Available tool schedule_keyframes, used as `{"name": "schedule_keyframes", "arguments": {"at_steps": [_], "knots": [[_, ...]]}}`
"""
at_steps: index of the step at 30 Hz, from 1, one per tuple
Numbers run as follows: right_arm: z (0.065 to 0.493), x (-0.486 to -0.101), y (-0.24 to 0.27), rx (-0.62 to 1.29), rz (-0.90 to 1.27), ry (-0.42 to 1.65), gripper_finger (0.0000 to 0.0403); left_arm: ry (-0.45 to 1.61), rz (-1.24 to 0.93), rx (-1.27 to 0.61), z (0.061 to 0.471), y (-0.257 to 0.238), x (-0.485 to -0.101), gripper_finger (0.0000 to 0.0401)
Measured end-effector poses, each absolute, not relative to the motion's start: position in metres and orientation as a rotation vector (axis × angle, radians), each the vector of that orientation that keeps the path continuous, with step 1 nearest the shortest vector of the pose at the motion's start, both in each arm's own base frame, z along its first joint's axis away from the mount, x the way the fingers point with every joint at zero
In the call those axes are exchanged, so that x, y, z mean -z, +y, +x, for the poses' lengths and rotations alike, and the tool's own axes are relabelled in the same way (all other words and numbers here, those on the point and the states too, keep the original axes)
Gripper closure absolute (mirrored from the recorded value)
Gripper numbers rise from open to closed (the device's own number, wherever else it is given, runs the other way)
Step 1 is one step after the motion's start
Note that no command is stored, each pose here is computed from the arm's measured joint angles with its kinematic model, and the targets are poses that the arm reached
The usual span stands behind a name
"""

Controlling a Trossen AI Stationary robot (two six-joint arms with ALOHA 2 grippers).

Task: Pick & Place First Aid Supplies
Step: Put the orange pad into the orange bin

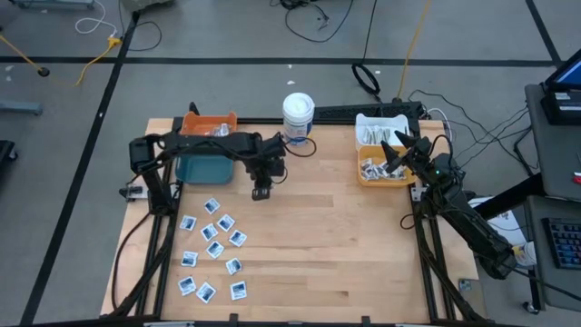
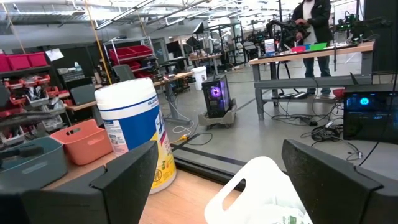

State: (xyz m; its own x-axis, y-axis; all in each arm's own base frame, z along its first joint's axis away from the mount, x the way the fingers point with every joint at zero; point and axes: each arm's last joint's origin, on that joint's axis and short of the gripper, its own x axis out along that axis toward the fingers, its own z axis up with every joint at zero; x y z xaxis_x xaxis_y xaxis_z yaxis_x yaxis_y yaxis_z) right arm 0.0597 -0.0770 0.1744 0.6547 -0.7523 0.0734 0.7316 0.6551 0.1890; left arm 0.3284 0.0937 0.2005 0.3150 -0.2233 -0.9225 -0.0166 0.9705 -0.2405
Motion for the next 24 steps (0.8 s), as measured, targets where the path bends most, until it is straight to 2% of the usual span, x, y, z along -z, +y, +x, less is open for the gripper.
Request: {"name": "schedule_keyframes", "arguments": {"at_steps": [6, 13, 19, 24], "knots": [[0.06, -0.174, -0.077, 0.845, 0.148, -0.15, 0.0066, 1.18, -0.257, 0.16, 0.322, 0.091, -0.22, 0.0392], [0.06, -0.174, -0.077, 0.845, 0.148, -0.15, 0.0066, 1.161, -0.2, 0.156, 0.311, 0.102, -0.232, 0.0397], [0.06, -0.174, -0.077, 0.844, 0.147, -0.15, 0.0066, 1.229, -0.219, -0.063, 0.279, 0.141, -0.243, 0.0398], [0.06, -0.174, -0.077, 0.845, 0.148, -0.15, 0.0066, 1.27, -0.324, -0.258, 0.247, 0.181, -0.245, 0.0397]]}}
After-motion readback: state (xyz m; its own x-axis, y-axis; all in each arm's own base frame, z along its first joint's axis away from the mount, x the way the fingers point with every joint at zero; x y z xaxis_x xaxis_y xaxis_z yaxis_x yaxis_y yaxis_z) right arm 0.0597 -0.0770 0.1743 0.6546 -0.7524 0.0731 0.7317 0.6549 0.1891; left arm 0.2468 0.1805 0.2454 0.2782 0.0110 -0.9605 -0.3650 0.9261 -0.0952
